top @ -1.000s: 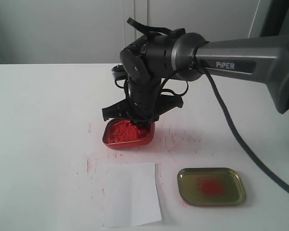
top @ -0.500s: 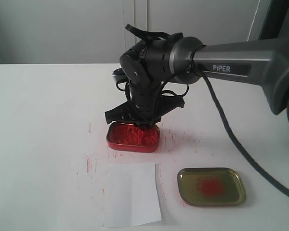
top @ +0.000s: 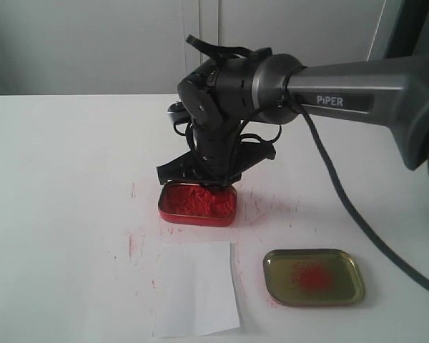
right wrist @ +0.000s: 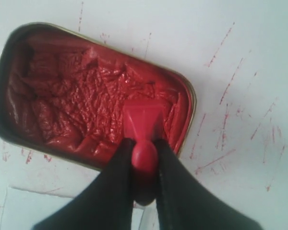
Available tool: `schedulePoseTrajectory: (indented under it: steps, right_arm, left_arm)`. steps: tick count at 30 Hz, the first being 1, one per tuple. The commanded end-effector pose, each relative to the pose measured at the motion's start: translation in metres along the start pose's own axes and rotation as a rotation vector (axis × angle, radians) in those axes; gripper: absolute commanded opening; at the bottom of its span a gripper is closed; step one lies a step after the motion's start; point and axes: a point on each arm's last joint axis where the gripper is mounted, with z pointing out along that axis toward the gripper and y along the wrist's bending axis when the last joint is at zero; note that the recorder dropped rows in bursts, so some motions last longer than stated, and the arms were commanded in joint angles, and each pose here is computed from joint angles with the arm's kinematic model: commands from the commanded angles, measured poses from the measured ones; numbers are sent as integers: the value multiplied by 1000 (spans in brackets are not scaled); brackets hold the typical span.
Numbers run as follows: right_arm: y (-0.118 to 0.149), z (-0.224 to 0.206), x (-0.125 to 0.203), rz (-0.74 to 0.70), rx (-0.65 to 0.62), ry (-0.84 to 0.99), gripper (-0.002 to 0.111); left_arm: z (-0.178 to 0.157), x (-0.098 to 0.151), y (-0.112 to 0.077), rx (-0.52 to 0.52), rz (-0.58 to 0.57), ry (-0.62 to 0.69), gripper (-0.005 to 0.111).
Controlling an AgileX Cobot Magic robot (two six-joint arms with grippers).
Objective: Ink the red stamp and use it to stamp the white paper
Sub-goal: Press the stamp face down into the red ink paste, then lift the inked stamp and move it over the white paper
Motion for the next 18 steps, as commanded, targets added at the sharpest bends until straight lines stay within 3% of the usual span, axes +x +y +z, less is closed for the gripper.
schedulePoseTrajectory:
  steps: [1,18]
  right_arm:
    - [1,-18,3,-67,-16,8,0]
    - [1,-40,46,-211,-138,45,0]
  left_arm:
    - [0,0,-1,8,-7,-1,0]
    - [0,0,-1,8,-7,-1,0]
